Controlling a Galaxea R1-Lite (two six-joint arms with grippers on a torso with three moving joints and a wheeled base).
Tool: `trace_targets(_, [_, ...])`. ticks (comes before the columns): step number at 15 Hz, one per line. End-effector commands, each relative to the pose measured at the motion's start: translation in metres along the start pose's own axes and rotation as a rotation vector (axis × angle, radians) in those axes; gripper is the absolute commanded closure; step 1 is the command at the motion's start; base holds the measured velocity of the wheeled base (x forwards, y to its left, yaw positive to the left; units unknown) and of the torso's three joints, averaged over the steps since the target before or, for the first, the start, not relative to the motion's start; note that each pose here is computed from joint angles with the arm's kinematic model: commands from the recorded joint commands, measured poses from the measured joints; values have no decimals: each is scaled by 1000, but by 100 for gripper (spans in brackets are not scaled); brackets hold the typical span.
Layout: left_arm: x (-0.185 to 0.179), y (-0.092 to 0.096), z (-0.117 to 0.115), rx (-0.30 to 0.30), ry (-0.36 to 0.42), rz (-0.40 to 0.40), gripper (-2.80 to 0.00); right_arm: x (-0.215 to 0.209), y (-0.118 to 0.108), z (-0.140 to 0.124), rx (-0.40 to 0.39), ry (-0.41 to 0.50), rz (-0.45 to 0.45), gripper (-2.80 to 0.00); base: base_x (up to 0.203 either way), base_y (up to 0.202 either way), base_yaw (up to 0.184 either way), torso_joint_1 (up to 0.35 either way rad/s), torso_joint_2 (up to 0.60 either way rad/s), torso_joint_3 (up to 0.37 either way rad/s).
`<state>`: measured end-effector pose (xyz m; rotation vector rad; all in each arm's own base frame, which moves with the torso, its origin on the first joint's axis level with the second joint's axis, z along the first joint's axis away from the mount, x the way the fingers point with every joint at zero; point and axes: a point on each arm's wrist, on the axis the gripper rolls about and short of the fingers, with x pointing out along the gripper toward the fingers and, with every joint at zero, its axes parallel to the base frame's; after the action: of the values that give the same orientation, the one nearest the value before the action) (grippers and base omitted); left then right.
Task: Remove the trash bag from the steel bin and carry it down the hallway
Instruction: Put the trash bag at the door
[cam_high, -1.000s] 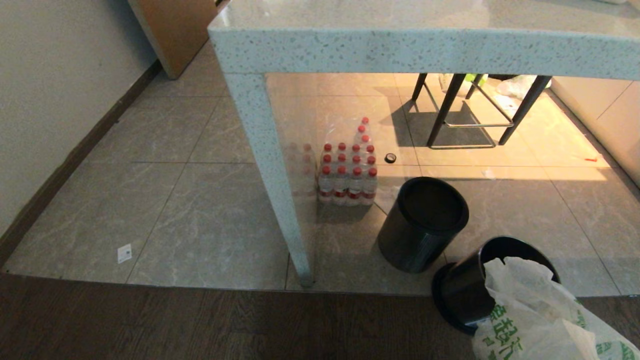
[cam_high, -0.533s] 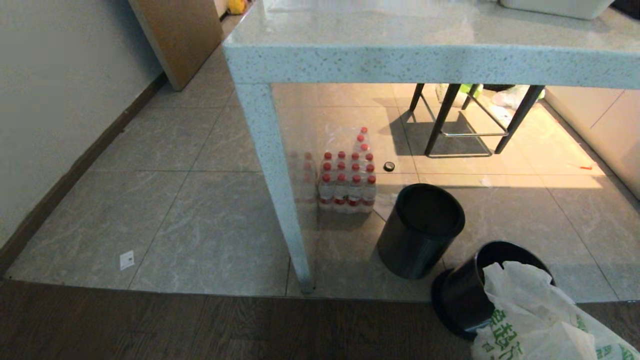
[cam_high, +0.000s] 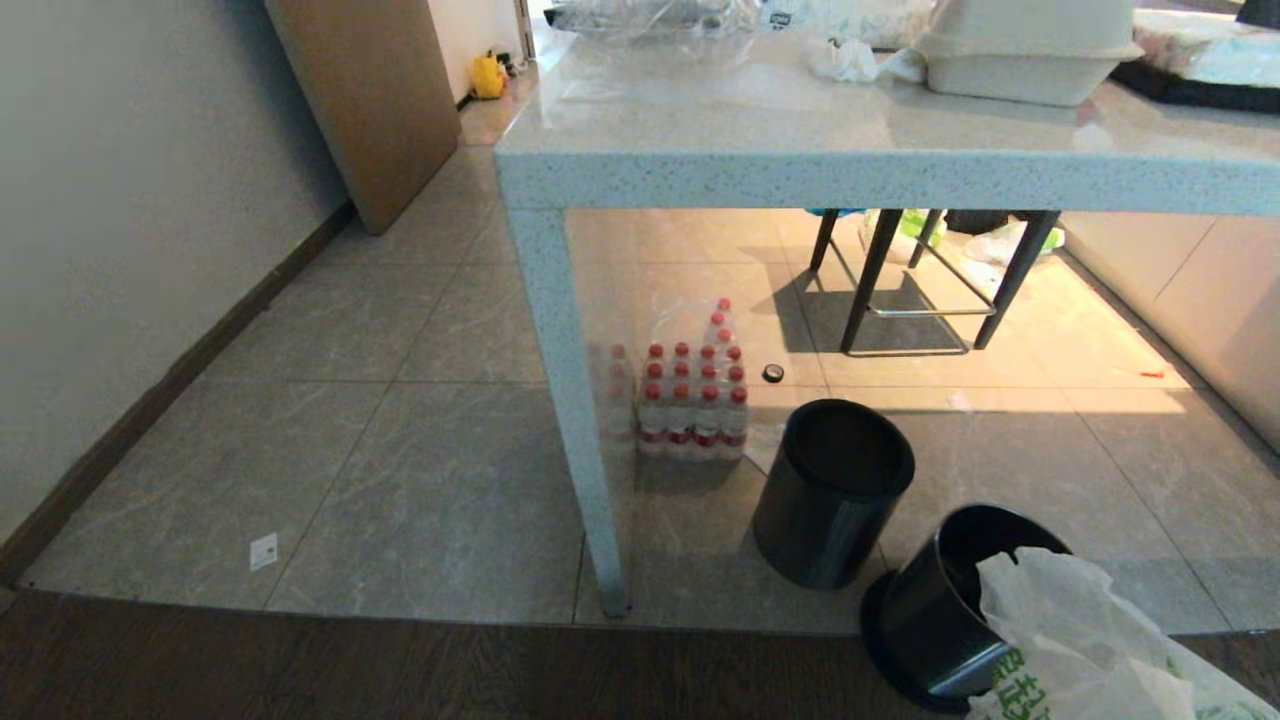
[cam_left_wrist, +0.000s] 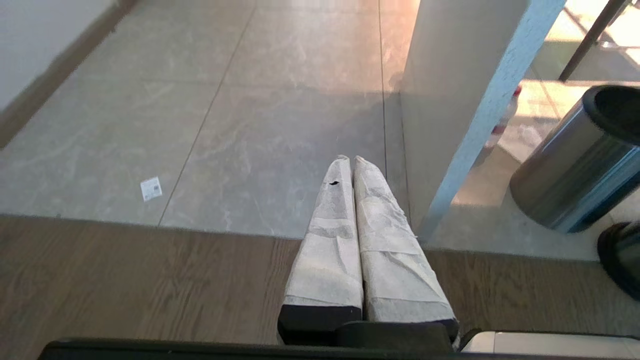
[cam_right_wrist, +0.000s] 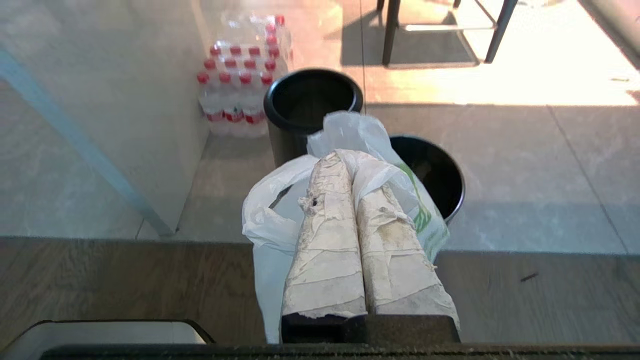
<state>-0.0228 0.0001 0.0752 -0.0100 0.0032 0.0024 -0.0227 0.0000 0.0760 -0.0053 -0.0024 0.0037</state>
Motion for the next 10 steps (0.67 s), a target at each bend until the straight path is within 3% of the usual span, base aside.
trace_targets(1, [0,0,0,-1,1,2,0,0,0,0,-1,-1,1,0,0,0,0,2,2,204])
trace_targets(10, [0,0,0,-1,1,1,0,0,0,0,-1,-1,1,0,0,0,0,4,2,204])
